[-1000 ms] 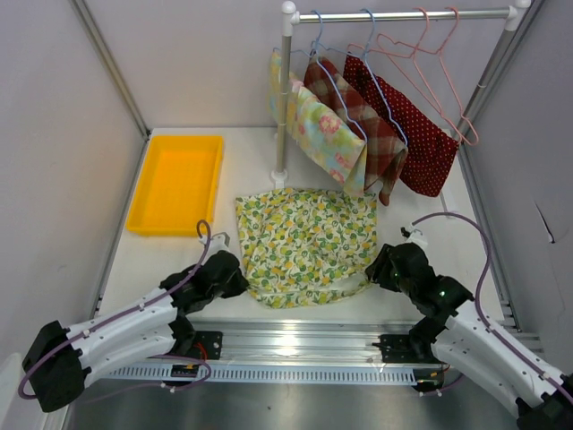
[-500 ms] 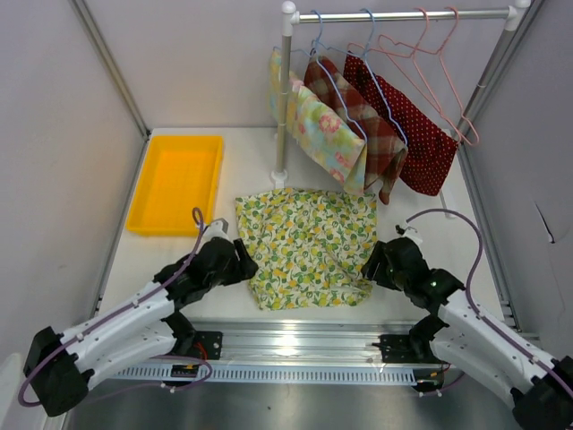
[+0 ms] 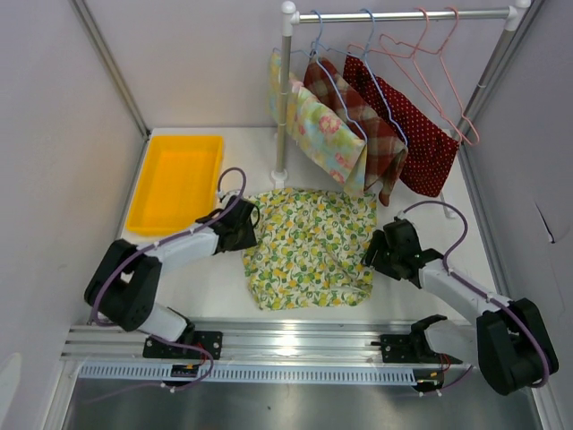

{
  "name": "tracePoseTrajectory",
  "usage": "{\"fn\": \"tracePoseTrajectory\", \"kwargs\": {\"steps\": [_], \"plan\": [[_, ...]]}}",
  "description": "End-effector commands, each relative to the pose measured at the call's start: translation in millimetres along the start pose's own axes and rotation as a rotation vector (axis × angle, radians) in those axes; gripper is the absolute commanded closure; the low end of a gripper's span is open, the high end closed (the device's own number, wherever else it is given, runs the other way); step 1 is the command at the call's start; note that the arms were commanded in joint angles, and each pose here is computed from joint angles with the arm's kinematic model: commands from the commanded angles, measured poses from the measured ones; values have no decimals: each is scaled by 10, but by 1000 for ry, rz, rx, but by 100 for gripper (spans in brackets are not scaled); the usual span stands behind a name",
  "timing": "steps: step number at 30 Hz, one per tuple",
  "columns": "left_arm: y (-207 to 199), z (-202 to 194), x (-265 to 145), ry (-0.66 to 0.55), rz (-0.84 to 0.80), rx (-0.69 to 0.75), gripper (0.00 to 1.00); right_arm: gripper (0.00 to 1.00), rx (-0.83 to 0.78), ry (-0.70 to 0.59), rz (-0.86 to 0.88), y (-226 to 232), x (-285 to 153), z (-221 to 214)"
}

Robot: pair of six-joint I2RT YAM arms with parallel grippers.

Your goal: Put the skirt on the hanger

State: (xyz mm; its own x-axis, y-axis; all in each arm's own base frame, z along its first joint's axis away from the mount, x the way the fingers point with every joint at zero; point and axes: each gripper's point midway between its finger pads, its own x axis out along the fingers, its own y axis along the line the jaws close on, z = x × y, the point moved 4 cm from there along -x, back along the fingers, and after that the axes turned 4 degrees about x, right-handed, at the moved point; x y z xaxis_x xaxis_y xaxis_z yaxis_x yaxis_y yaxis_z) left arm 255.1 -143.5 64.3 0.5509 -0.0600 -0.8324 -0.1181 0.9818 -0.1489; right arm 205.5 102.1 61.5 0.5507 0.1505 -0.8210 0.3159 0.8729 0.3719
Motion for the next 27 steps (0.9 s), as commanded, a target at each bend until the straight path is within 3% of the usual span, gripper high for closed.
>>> {"fn": "tracePoseTrajectory", "kwargs": {"steps": [1,2,4,5,6,7,9,10,13,22,26,27], "plan": [[-97,347,106,-51,-27,34,60,32,-4,-33,50,128,84,152],[-103,380,137,-47,-34,32,71,32,1,-33,54,129,109,165],[-108,434,221,-27,-37,43,81,34,3,-13,39,90,175,146],[-110,453,243,-22,-36,47,93,37,10,-17,38,81,194,170],[-99,435,299,-5,-34,56,98,42,18,-12,35,70,207,173],[-133,559,294,-25,-42,60,100,57,22,-8,28,54,229,172],[-114,591,327,-16,-35,68,100,72,40,-5,15,31,226,195],[-132,707,345,-24,-41,69,100,87,50,-3,6,29,209,230],[-145,892,360,-32,-40,81,100,97,69,-8,14,16,149,332],[-69,1273,363,-59,-74,48,100,100,147,-43,-17,-283,71,656],[-61,1242,423,-23,-108,58,99,88,143,-39,14,-236,52,678],[-98,1214,394,-14,-142,57,96,76,140,-53,29,-215,11,692]]}}
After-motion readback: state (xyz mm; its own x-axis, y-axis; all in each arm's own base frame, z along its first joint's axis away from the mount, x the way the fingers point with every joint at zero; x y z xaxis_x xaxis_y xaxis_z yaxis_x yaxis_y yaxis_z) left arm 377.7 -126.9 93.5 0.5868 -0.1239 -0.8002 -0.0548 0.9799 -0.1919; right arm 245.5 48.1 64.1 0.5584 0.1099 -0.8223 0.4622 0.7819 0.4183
